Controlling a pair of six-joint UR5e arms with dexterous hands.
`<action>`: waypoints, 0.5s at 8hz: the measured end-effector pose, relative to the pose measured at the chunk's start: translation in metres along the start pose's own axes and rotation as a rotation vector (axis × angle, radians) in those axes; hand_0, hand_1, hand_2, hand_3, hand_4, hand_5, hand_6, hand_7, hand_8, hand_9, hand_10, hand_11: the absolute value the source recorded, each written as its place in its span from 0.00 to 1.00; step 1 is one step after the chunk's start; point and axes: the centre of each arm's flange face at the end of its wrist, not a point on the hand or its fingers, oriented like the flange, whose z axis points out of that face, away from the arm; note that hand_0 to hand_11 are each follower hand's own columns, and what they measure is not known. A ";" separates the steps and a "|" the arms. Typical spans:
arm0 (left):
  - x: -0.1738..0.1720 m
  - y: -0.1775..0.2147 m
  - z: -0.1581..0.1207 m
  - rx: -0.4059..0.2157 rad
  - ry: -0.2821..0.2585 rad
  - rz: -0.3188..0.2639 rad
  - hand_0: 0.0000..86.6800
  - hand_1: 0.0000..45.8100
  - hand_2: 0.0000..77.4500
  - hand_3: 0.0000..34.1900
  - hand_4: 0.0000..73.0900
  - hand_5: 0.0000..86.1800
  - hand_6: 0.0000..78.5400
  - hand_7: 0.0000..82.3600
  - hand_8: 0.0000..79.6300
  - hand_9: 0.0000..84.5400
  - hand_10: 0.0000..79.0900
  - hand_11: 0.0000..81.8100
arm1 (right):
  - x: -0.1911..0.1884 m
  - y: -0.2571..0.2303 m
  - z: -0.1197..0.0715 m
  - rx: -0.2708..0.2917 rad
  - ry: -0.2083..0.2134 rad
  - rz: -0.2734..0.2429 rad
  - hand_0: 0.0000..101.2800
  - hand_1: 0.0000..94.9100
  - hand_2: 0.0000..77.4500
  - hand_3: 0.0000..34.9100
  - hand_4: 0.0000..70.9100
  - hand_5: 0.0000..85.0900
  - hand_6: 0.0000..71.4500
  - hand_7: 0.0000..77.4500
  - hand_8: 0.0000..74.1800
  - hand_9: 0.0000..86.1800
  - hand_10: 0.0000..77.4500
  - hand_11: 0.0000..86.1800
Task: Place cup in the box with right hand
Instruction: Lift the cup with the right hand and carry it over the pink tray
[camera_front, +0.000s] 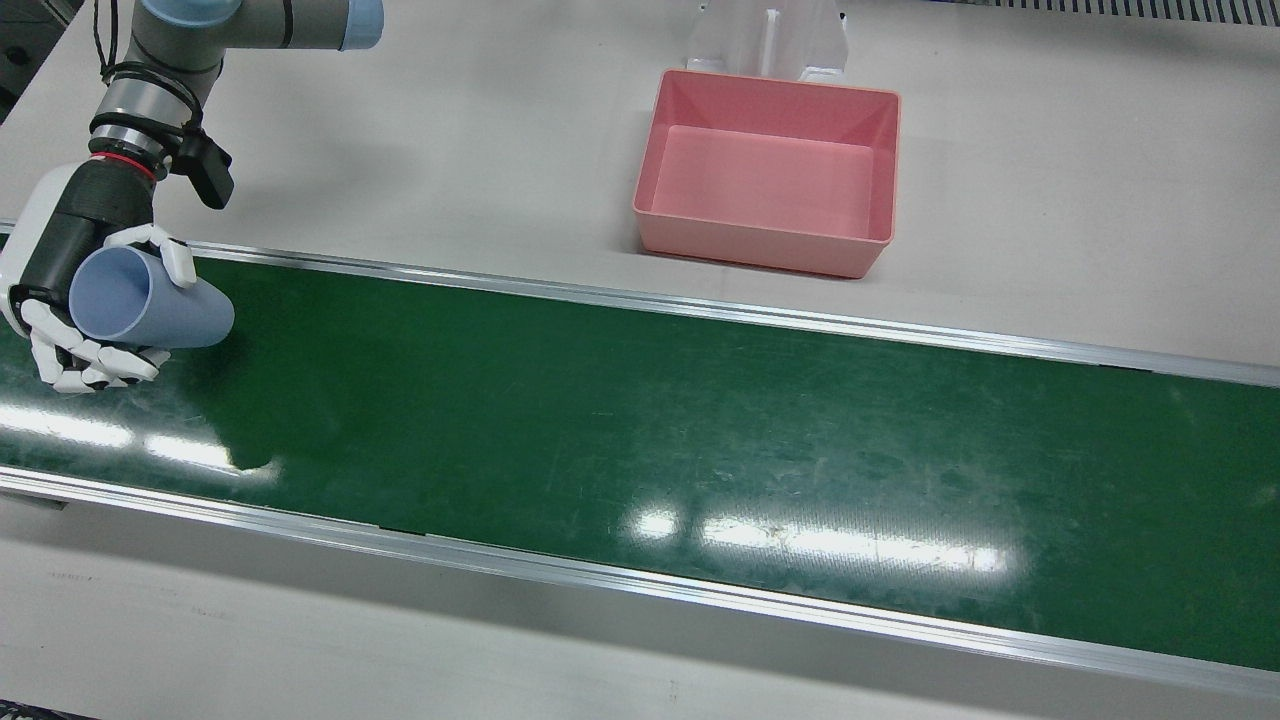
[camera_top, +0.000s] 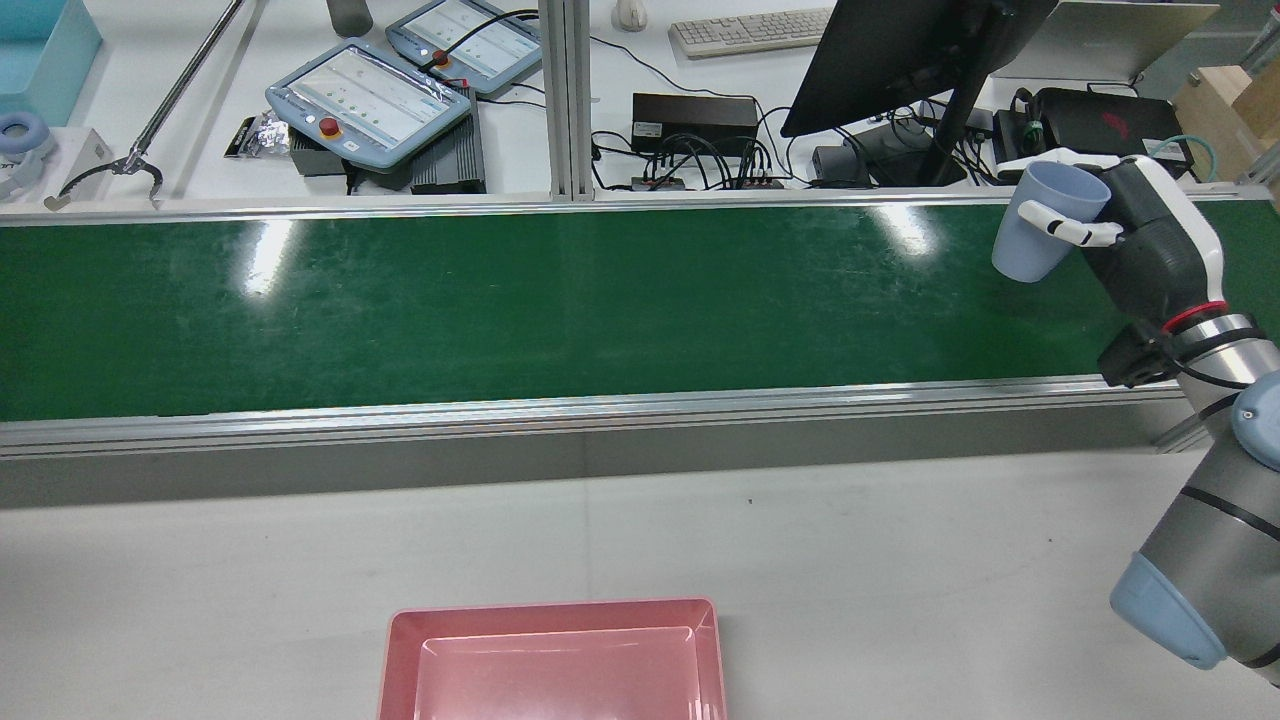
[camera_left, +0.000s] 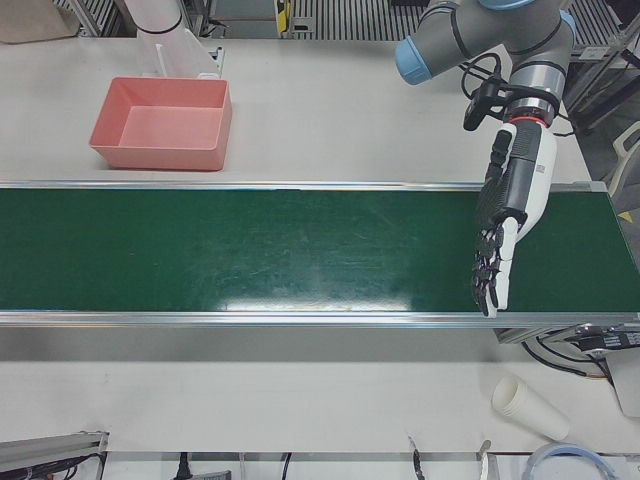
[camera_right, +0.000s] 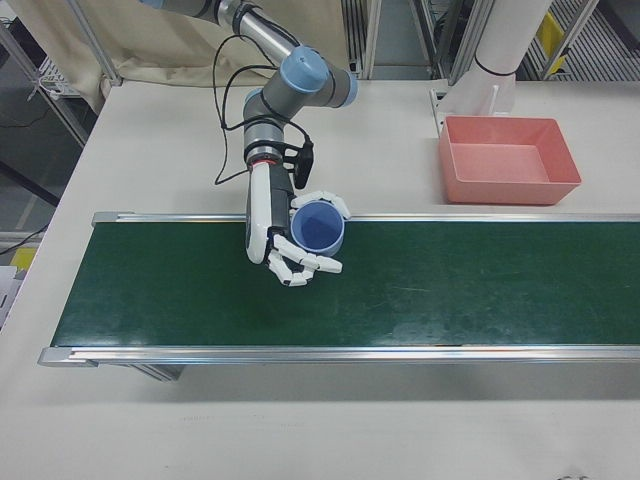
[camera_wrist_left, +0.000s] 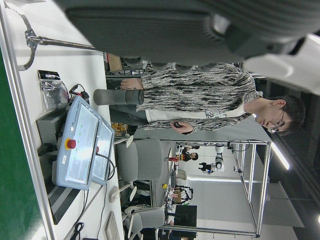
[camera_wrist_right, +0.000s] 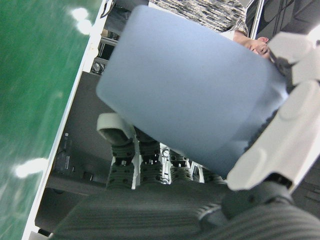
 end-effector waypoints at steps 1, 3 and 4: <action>0.000 0.000 0.000 0.000 0.000 0.000 0.00 0.01 0.01 0.00 0.01 0.01 0.00 0.01 0.00 0.00 0.00 0.00 | -0.005 0.019 -0.008 -0.035 0.001 0.022 0.51 0.03 0.52 0.00 0.44 0.15 0.47 0.89 0.68 0.68 0.64 0.78; 0.000 0.000 0.000 0.000 0.000 -0.001 0.00 0.01 0.01 0.00 0.01 0.01 0.00 0.01 0.00 0.00 0.00 0.00 | 0.007 0.087 -0.032 -0.159 0.049 0.026 0.49 0.03 0.52 0.00 0.36 0.16 0.43 0.89 0.69 0.90 0.57 0.73; 0.000 0.000 0.000 0.000 0.000 -0.001 0.00 0.01 0.01 0.00 0.01 0.01 0.00 0.01 0.00 0.00 0.00 0.00 | 0.021 0.126 -0.049 -0.231 0.083 0.003 0.49 0.06 0.51 0.00 0.36 0.16 0.43 0.89 0.69 0.90 0.56 0.73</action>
